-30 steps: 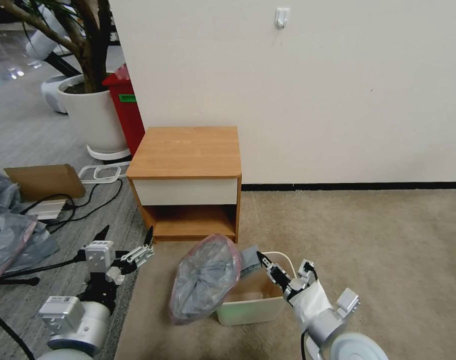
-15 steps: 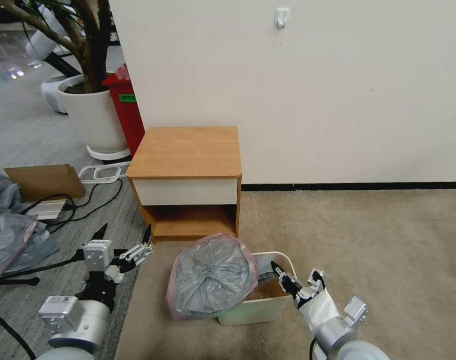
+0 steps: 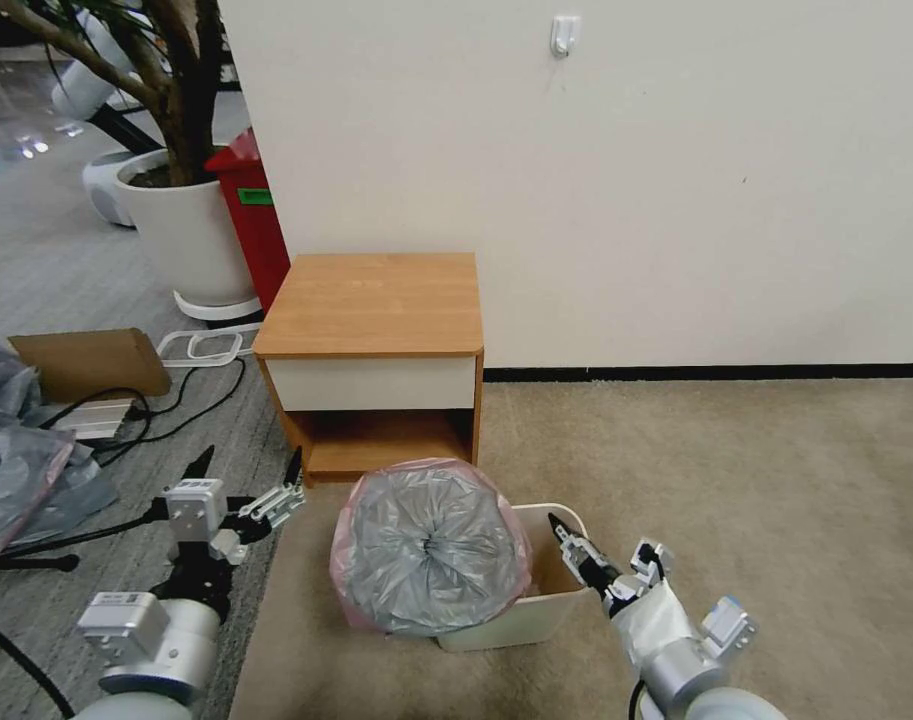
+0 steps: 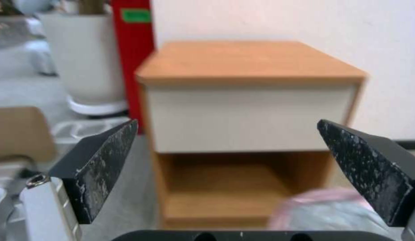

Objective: Pick up the garbage bag from the table and place it over the trash can.

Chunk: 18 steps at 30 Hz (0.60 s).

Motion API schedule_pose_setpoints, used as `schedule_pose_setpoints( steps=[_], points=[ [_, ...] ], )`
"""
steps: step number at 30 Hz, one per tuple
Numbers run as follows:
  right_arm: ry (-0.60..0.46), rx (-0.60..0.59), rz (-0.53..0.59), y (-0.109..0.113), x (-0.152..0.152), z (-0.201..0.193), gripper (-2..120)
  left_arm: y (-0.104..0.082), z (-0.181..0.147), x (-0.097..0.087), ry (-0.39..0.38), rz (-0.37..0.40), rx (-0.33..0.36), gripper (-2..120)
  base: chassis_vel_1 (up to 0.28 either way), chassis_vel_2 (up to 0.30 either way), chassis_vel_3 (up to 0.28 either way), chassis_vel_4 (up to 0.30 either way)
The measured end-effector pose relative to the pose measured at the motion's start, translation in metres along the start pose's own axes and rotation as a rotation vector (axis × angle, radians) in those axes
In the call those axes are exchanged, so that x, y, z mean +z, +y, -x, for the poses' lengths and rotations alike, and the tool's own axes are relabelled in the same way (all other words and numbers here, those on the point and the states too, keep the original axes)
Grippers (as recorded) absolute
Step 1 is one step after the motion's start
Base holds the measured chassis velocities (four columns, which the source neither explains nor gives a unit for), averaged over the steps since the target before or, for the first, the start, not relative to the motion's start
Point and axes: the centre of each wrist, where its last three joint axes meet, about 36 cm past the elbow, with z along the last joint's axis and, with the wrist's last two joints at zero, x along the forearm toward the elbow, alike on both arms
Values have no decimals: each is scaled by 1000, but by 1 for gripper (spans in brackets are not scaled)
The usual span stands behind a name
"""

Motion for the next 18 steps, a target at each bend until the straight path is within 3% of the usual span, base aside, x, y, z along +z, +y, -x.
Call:
schedule_pose_setpoints(
  steps=[2,4,6,8,13,18],
  points=[
    [-6,0,-1,1,0,0,72,-4,0,1,11,-4,14,100,0,0,0,0],
    [-29,3,-8,2,0,0,86,-17,0,9,48,-2,62,100,0,0,0,0],
    [-37,5,-8,2,0,0,89,-20,0,10,65,0,72,100,0,0,0,0],
    [-58,10,-11,1,0,0,98,-28,1,15,131,16,74,100,0,0,0,0],
    [-66,9,-13,2,-2,-1,100,-39,3,25,240,24,40,98,0,0,0,0],
    [-68,7,-13,3,-3,-1,100,-43,5,35,290,28,21,92,0,0,0,0]
  ],
)
